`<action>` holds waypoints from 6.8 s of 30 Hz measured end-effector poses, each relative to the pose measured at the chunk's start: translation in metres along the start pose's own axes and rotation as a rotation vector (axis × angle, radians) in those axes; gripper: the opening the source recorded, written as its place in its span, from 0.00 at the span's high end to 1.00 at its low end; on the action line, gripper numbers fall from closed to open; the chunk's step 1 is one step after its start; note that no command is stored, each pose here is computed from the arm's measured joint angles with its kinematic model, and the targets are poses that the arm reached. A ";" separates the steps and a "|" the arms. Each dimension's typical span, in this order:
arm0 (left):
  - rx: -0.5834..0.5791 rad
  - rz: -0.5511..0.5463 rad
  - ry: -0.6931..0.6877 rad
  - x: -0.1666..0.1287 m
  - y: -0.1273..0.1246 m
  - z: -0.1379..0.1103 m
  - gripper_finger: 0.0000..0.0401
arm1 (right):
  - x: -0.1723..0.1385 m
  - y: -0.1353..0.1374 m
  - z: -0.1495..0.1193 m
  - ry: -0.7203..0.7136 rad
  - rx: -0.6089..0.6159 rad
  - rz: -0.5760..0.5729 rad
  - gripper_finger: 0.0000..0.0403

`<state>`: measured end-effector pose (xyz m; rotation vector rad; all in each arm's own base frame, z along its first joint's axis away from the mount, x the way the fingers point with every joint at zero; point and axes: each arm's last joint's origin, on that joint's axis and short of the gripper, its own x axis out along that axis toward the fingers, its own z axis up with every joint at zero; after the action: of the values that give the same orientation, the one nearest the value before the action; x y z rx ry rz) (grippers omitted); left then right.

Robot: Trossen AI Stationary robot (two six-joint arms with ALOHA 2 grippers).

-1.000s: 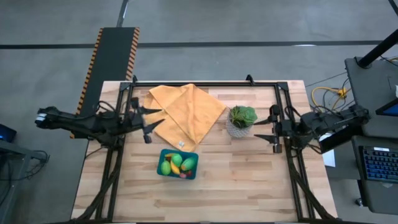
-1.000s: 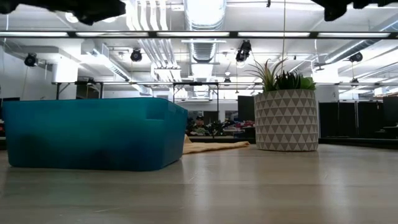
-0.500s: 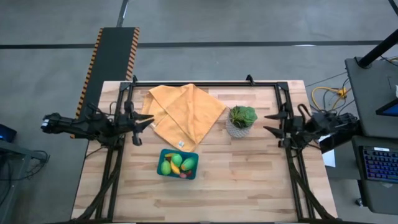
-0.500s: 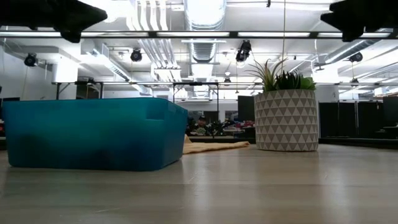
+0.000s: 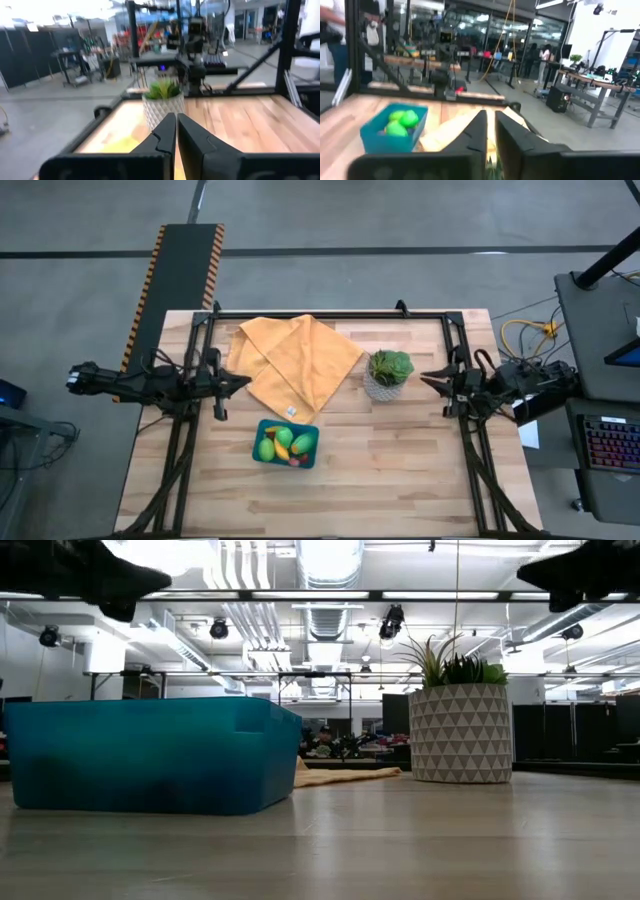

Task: Pick and placing Produce into tupperware
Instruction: Return to Home Position

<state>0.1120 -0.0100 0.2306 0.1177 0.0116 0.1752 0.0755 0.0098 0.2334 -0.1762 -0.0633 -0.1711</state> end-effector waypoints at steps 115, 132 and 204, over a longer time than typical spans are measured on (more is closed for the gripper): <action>-0.082 -0.207 0.007 -0.011 0.003 -0.066 1.00 | 0.017 0.003 -0.060 0.057 0.335 0.215 0.98; -0.082 -0.207 0.007 -0.011 0.003 -0.066 1.00 | 0.017 0.003 -0.060 0.058 0.343 0.215 0.98; -0.082 -0.207 0.009 -0.011 0.003 -0.066 1.00 | 0.017 0.003 -0.060 0.059 0.343 0.215 0.98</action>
<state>0.0994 -0.0014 0.1654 0.0332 0.0258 -0.0302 0.0952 -0.0005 0.1753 0.1640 -0.0144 0.0505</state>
